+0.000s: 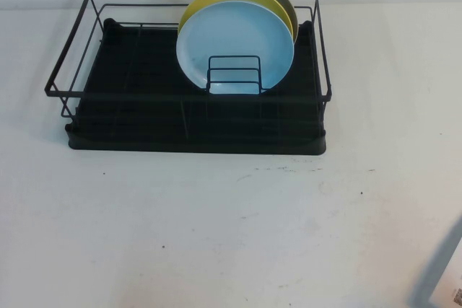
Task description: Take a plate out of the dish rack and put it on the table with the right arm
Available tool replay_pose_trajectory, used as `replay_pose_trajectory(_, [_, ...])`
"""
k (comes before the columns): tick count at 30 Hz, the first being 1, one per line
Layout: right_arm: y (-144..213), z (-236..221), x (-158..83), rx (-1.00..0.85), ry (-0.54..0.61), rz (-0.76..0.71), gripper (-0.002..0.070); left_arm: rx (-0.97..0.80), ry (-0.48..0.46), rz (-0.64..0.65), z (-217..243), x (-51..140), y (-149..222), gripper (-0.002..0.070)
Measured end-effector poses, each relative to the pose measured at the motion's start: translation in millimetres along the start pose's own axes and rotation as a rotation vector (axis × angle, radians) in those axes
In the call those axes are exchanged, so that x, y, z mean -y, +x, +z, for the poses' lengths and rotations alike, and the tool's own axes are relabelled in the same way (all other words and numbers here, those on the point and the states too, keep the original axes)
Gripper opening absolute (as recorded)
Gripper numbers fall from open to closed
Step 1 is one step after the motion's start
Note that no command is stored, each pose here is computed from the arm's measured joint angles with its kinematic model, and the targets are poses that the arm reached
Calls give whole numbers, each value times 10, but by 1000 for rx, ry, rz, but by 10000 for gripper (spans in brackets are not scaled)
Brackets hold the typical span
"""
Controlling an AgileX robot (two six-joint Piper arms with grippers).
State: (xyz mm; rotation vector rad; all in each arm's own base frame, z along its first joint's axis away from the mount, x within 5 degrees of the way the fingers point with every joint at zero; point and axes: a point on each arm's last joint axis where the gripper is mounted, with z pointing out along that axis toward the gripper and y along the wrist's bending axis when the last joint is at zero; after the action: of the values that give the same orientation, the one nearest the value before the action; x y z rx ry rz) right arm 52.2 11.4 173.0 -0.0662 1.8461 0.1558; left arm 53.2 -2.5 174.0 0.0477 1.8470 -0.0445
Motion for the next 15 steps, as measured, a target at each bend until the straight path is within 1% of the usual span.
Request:
replay_pose_trajectory(3, [0,0,-1,0,-1,4,-18,0,0,0,0,0,0,-4])
replay_pose_trajectory(6, [-5,0,-18,4,-20,54,-18,0,0,0,0,0,0,-4])
replay_pose_trajectory(11, [-83,-6,-57,83,-74,265,-18,0,0,0,0,0,0,-4])
replay_pose_trajectory(15, [-183,-20,-54,183,-110,508,-18,0,0,0,0,0,0,-4])
